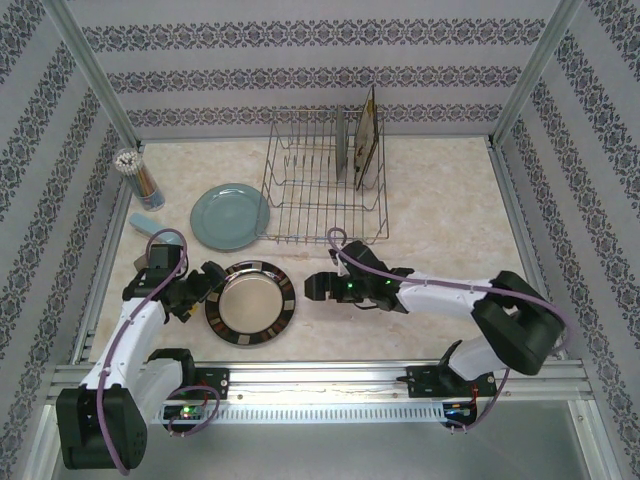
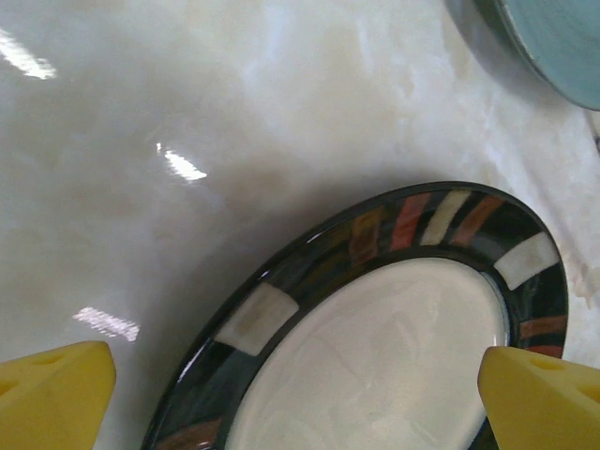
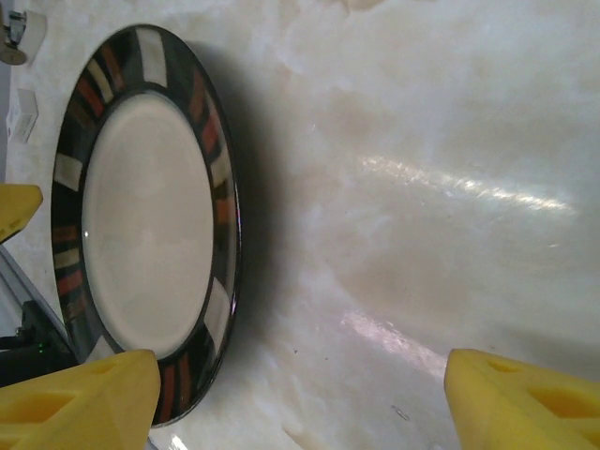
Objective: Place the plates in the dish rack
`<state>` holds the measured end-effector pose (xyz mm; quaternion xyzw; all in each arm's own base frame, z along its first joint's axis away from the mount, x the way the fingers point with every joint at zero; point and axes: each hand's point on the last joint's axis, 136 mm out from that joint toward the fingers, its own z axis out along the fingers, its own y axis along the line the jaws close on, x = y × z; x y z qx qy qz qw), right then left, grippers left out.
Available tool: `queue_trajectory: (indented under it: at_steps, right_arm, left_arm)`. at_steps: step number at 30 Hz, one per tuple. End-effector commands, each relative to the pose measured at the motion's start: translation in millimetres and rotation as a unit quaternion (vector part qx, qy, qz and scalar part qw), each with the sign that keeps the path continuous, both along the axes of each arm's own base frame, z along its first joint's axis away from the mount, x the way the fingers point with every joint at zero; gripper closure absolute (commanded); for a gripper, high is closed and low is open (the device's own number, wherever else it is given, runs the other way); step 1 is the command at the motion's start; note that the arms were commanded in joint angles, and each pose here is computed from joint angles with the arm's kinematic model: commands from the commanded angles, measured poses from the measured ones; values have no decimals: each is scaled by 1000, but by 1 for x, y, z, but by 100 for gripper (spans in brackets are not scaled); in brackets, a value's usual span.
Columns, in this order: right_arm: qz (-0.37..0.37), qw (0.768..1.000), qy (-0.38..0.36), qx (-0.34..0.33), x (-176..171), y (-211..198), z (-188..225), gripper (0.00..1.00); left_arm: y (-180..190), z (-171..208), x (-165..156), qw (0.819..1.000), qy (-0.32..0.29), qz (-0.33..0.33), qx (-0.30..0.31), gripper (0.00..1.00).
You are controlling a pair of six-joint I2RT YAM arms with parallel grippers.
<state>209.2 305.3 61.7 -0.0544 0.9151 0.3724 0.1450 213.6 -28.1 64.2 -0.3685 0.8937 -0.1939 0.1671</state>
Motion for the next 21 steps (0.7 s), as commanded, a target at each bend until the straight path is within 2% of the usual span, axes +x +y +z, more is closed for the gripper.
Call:
queue_trajectory:
  at_steps: [1,8,14,21]
  right_arm:
    - [-3,999,-17,34,5,23,10,22]
    - [-5,999,-6,42,4,45,-1,22]
    - [-1,999,1,47,3,63,-8,23]
    - [-1,999,6,50,5,75,-12,23]
  left_arm:
    - [-3,12,16,998,-54,-15,-7,0]
    - [-11,12,21,996,-75,-39,-23,0]
    - [-2,8,18,997,-61,-38,10,0]
    - [3,3,16,998,-55,-29,20,0]
